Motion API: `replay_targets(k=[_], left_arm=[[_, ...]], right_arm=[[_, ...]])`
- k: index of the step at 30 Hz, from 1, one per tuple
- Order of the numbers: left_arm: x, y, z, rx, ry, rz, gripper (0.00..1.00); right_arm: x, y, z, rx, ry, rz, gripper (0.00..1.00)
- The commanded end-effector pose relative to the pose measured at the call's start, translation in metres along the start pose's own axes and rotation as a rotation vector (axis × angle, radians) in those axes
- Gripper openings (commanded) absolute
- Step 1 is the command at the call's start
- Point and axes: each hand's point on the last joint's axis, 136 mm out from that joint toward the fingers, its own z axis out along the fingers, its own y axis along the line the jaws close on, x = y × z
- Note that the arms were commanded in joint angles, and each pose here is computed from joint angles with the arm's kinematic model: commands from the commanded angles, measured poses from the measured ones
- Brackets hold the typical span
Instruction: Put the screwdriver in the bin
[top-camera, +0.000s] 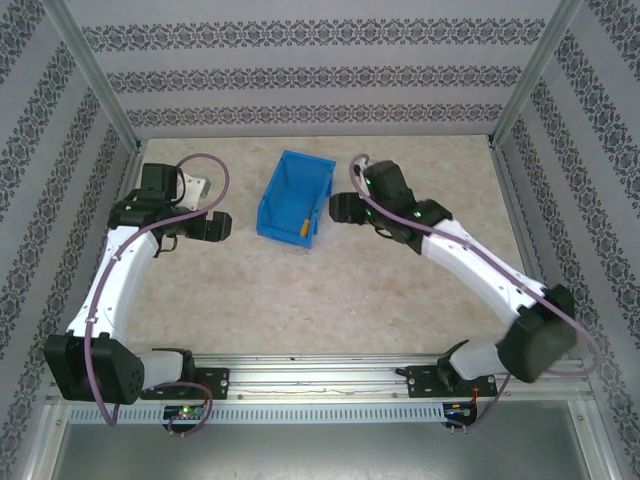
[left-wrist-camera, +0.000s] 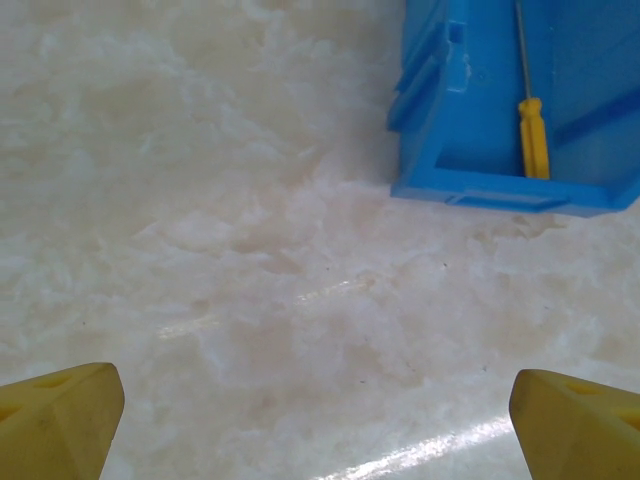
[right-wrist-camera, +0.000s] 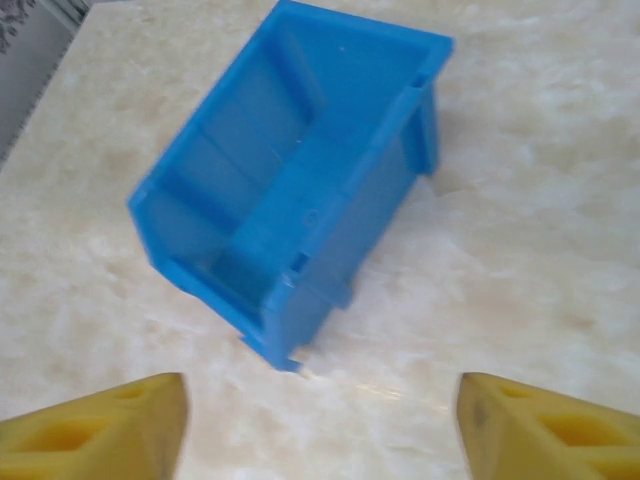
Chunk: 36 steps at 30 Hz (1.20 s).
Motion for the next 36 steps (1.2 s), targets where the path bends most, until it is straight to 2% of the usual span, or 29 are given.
replay_targets(k=[1,5,11,15,20,24,29,33,36], left_arm=[[-0.006,0.016,0.009,-0.092,-0.045,-0.051,0.99],[-0.006,0.03,0.013,-0.171,-0.105,-0.093,0.99],[-0.004,0.042,0.009,-0.239,-0.289,-0.144,0.99],[0.0,0.041,0.005,-0.237,-0.39,-0.129,0.99],[0.008,0.047,0.006,-0.269,-0.431,-0.14,0.99],[0.014,0.051,0.019,-0.282,-0.469,-0.141,0.99],[0.016,0.057,0.037,-0.29,-0.555,-0.141,0.99],[0.015,0.065,0.055,-0.307,-0.608,-0.14,0.99],[0.013,0.075,0.065,-0.33,-0.638,-0.145,0.99]], right_arm=[[0.005,-0.032,-0.017,0.107,-0.102,-0.017,0.82],[0.021,-0.06,-0.034,0.185,-0.174,-0.014,0.98],[0.033,-0.089,-0.051,0.239,-0.325,-0.017,0.98],[0.041,-0.107,-0.054,0.3,-0.372,-0.116,0.98],[0.048,-0.139,-0.056,0.405,-0.394,-0.169,0.98],[0.046,-0.167,-0.06,0.452,-0.488,-0.143,0.98],[0.045,-0.206,-0.058,0.521,-0.549,-0.116,0.98],[0.047,-0.23,-0.046,0.5,-0.572,-0.064,0.98],[0.045,-0.228,-0.032,0.471,-0.563,-0.107,0.98]])
